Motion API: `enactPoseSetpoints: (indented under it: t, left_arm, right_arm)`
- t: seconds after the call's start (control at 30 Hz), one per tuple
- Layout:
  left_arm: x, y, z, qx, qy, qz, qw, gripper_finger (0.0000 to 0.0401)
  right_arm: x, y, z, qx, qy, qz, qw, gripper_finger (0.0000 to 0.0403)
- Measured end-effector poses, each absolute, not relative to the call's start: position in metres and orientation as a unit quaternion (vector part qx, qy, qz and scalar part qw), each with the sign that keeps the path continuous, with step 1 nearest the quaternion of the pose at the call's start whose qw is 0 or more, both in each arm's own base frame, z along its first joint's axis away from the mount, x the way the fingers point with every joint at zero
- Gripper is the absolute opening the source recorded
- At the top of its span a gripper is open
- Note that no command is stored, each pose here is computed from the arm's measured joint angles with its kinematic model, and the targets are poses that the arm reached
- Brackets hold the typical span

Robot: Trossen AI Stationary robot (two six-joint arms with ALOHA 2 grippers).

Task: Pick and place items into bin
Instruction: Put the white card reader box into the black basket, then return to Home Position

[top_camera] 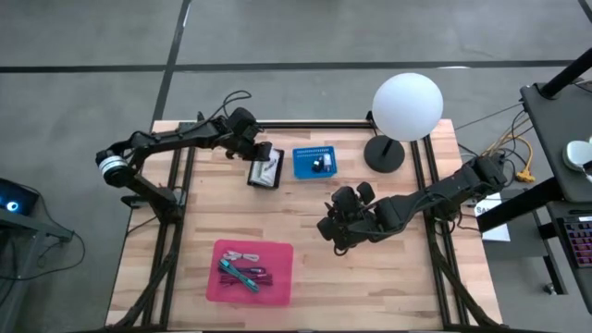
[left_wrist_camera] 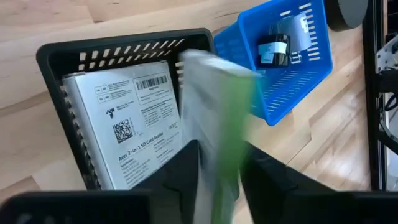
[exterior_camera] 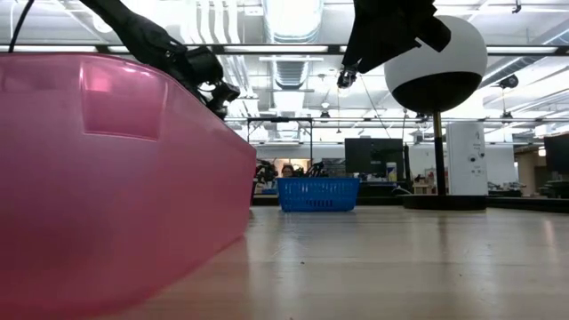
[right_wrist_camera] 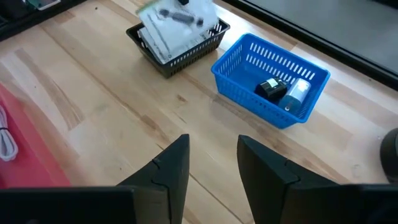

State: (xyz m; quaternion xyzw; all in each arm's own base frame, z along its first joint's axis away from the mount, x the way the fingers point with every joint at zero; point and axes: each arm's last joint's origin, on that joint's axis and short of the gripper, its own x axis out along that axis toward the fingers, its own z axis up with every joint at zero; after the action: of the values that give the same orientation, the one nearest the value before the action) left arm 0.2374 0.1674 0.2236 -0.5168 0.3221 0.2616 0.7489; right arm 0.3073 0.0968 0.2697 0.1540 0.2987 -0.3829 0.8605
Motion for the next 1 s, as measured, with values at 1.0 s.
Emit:
enactPoseSetpoints:
  t: [1.0]
  left_arm:
    - [0.216, 0.085, 0.359, -0.114, 0.027, 0.058, 0.991, 0.0187]
  right_arm:
    - [0.316, 0.095, 0.302, 0.091, 0.301, -0.207, 0.927, 0.0100]
